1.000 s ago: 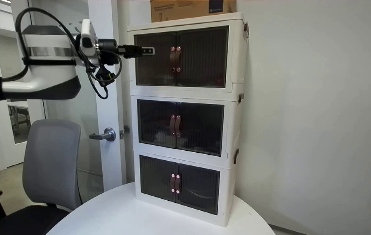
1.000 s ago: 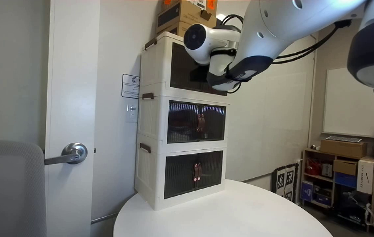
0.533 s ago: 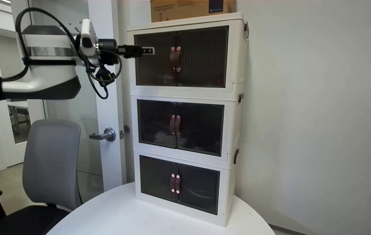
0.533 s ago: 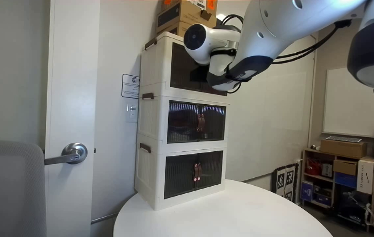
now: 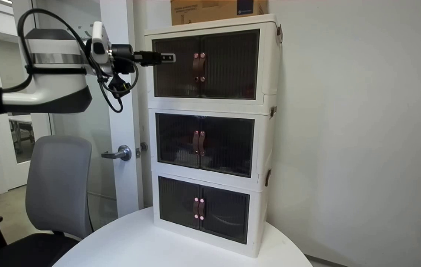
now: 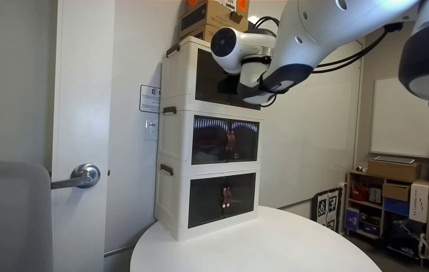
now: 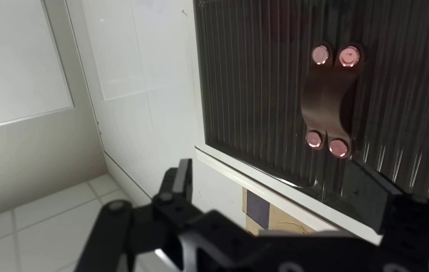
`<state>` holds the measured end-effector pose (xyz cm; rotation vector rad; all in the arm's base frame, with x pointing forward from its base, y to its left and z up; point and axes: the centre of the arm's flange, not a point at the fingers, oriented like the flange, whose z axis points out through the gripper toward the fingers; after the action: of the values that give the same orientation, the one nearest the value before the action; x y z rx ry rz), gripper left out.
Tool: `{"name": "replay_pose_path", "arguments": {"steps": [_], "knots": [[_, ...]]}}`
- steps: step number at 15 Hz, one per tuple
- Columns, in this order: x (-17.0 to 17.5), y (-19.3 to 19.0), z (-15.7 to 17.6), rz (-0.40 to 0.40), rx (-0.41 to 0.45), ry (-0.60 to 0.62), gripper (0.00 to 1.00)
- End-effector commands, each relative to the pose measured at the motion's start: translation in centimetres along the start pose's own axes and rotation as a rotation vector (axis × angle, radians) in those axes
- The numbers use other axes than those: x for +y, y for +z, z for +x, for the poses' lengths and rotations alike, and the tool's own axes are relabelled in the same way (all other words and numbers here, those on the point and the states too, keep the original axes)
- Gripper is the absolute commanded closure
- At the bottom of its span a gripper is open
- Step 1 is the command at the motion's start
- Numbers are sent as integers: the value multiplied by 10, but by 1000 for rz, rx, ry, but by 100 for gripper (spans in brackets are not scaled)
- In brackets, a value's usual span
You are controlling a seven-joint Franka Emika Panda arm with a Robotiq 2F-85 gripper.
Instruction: Open the doors of the top compartment of the cabinet.
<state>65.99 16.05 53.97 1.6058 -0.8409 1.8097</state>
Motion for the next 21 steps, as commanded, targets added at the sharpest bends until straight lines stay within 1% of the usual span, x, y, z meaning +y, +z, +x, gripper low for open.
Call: {"name": "replay_pose_path", "arguments": {"steps": [1, 4, 5, 9, 13, 16, 19, 21], "knots": [[0, 0, 0, 0, 0, 0, 0], [0, 0, 0, 0, 0, 0, 0], [-4, 1, -2, -68, 102, 30, 0], [-19, 14, -2, -158, 198, 81, 0], [-43, 41, -10, -131, 46, 88, 0], [-59, 66, -7, -89, -68, 123, 0], [-68, 82, -1, -78, -120, 149, 0], [-71, 88, 2, -84, -138, 160, 0]]}}
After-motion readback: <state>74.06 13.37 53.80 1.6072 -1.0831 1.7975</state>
